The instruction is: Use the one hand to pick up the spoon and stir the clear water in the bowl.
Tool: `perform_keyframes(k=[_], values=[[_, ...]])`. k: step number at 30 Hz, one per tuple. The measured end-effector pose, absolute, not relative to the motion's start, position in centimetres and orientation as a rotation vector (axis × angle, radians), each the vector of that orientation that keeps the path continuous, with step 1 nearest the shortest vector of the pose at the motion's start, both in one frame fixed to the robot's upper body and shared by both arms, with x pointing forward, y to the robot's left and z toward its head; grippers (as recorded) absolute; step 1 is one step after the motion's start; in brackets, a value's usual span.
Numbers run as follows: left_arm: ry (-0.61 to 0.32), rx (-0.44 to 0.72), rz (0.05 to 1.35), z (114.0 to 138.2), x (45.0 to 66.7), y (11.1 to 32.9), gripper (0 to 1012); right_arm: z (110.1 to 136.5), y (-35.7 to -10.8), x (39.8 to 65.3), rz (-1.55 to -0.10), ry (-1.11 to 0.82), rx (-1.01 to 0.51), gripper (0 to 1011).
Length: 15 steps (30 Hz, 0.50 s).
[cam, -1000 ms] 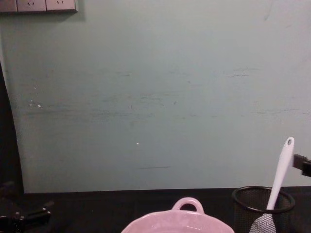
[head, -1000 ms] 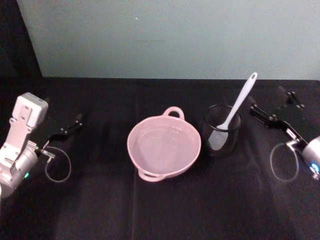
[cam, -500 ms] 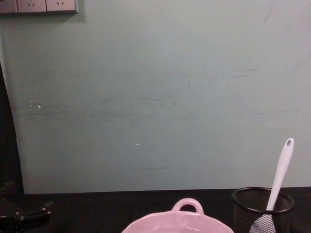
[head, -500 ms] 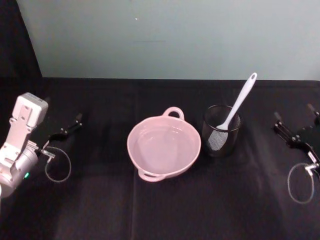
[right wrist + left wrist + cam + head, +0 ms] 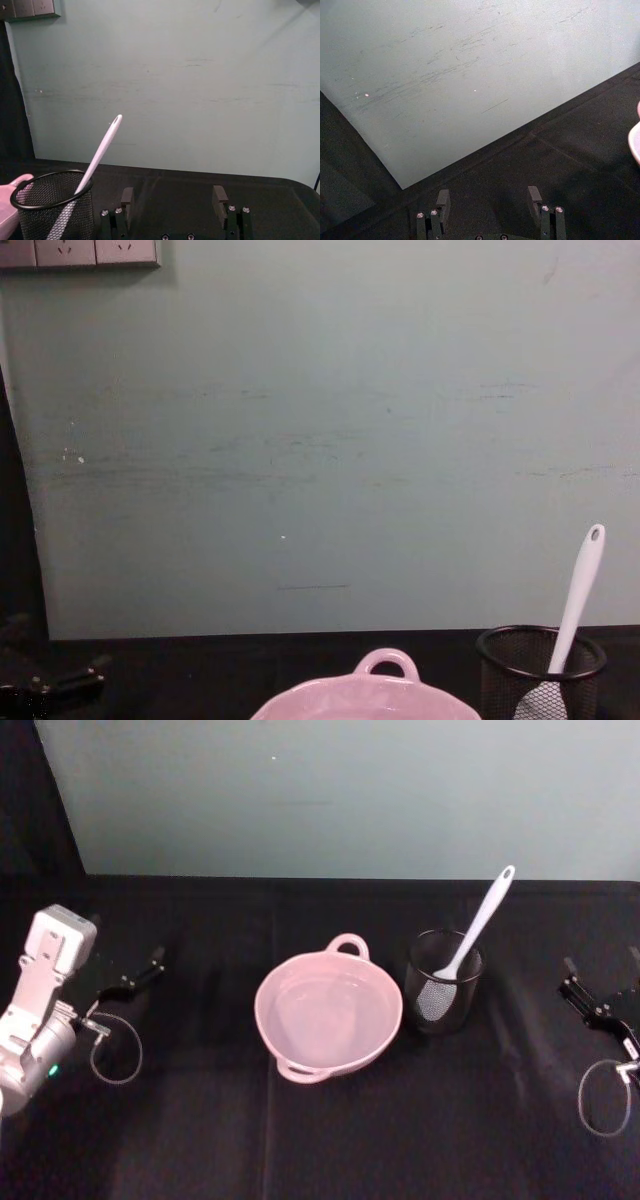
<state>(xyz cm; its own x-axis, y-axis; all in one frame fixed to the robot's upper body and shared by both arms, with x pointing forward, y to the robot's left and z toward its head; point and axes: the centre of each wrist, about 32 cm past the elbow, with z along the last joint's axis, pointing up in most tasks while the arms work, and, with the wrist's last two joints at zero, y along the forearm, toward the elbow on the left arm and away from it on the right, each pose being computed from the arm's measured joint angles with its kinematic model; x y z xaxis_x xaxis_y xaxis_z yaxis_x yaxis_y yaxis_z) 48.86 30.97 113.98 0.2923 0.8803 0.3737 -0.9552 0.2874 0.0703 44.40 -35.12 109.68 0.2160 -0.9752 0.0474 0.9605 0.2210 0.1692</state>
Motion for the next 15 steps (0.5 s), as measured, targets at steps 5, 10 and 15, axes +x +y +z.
perform_keyframes(k=[5, 10, 15], values=[[-0.285, 0.305, 1.248, 113.98, 48.86, 30.97, 1011, 109.73, -35.1, 44.34, -1.342, -0.157, 0.11, 1003], [-0.285, 0.304, 1.248, 113.98, 48.86, 30.97, 1011, 109.78, -35.08, 44.3, -1.34, -0.159, 0.109, 1003], [-0.285, 0.304, 1.248, 113.98, 48.86, 30.97, 1011, 109.82, -35.06, 44.28, -1.34, -0.16, 0.108, 1003]])
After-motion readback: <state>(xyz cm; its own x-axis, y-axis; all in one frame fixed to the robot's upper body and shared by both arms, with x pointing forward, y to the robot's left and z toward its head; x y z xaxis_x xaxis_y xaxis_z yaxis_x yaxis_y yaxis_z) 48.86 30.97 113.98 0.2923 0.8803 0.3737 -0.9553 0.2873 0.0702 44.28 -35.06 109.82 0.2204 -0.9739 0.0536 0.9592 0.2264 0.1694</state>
